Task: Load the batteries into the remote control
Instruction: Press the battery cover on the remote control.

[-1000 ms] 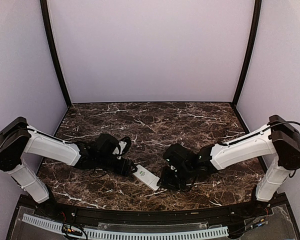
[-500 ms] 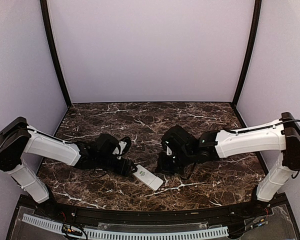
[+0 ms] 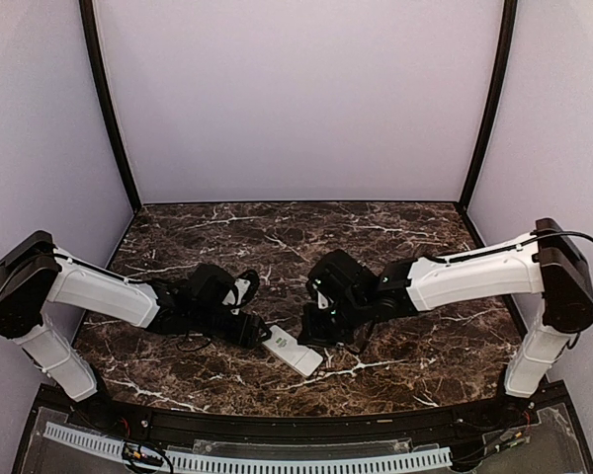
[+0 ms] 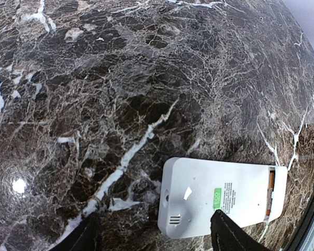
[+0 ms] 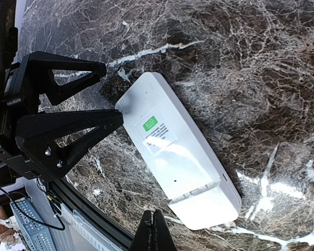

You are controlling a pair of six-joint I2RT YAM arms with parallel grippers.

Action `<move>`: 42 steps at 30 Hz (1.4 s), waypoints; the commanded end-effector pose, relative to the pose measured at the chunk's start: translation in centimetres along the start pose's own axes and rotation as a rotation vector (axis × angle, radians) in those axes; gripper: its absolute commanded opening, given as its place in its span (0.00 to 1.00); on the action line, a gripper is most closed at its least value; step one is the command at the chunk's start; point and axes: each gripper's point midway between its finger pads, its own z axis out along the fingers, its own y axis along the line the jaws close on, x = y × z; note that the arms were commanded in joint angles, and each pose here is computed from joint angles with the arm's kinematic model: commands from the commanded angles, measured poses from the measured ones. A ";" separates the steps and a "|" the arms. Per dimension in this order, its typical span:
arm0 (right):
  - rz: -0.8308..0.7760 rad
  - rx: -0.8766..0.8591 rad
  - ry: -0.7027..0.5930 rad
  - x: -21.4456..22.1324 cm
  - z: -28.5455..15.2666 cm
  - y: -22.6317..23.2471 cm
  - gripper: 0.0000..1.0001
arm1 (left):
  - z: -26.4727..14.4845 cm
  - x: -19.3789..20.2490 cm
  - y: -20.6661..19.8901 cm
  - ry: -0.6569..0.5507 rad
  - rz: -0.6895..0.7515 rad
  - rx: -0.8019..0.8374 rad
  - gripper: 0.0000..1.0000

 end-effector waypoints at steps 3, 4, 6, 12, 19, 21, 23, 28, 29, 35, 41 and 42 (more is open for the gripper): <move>0.003 -0.016 0.028 0.1 1.9 -0.3 0.00 | -0.5 -0.2 0.1 -0.015 0.015 -0.004 0.70; 0.009 -0.011 0.034 0.3 2.3 -0.7 0.00 | -0.5 -0.2 0.1 -0.014 0.015 -0.004 0.70; 0.027 0.015 0.060 1.3 3.2 -2.2 0.00 | -0.5 -0.2 0.1 -0.014 0.016 -0.005 0.70; 0.068 0.064 0.117 3.4 5.0 -5.3 0.00 | -0.5 -0.1 0.2 -0.012 0.016 -0.008 0.70; 0.044 0.050 0.100 2.7 4.6 -4.4 0.00 | -0.5 -0.1 0.2 -0.011 0.017 -0.007 0.70; 0.012 0.026 0.090 2.1 4.1 -3.2 0.00 | -0.5 -0.1 0.2 -0.011 0.017 -0.008 0.70; -0.028 0.000 0.074 1.2 3.2 -1.7 0.00 | -0.5 -0.1 0.2 -0.012 0.017 -0.008 0.70; -0.041 -0.021 0.017 -0.2 0.1 0.6 0.00 | -0.5 -0.3 0.1 -0.016 0.017 -0.005 0.70; -0.028 -0.013 0.015 -0.1 -0.3 0.5 0.00 | -0.5 -0.4 0.0 -0.016 0.019 -0.003 0.70; 0.096 0.138 0.075 3.3 -1.2 -4.1 0.02 | -0.2 -0.6 0.0 -0.008 0.022 -0.007 0.70; 0.107 0.240 0.149 6.5 0.1 -6.4 0.00 | -0.5 -1.0 -0.3 -0.019 0.022 0.000 0.68; 0.096 0.248 0.164 6.9 0.5 -6.4 0.00 | -0.4 -1.1 -0.3 -0.020 0.022 0.003 0.67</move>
